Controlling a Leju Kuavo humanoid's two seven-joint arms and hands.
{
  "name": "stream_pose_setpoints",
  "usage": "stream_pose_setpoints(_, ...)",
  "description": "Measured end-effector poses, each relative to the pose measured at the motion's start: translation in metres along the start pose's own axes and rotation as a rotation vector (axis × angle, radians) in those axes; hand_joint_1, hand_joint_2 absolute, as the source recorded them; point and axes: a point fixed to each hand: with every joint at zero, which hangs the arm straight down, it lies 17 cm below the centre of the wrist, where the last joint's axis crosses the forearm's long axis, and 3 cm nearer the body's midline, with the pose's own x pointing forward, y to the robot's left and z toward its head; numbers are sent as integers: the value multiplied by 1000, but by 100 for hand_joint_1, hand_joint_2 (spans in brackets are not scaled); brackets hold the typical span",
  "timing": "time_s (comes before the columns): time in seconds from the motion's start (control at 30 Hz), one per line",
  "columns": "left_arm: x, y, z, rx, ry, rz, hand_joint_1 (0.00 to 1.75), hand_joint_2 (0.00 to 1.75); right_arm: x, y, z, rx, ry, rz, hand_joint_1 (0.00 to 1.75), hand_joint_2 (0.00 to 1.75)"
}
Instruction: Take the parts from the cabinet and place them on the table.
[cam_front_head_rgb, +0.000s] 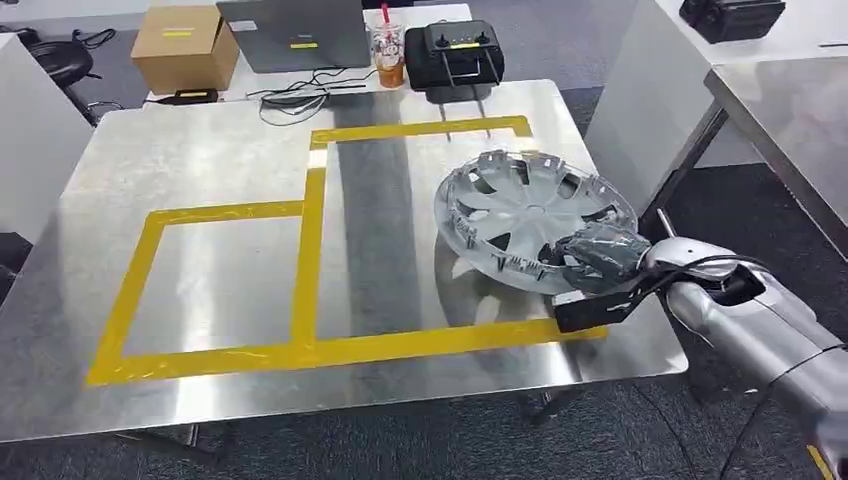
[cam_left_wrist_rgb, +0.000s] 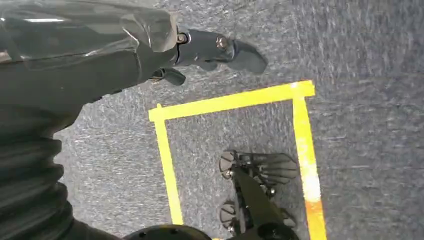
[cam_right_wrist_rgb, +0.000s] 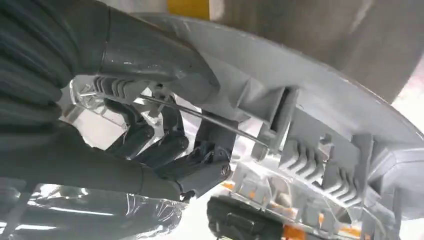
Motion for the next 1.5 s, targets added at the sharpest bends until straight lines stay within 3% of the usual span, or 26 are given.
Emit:
stream_pose_setpoints(0.4, 5, 13, 5, 7, -44, -17, 0, 175, 24, -5, -12, -98, -81, 67, 175, 175)
stream_pose_setpoints(0.8, 4, 12, 8, -1, -54, -17, 0, 175, 50, 22, 11, -201, -169, 248, 175, 175)
stream_pose_setpoints(1.5, 16, 17, 3, -19, -100, -24, 0, 175, 75, 2, 49, -400, -294, 458, 175, 175)
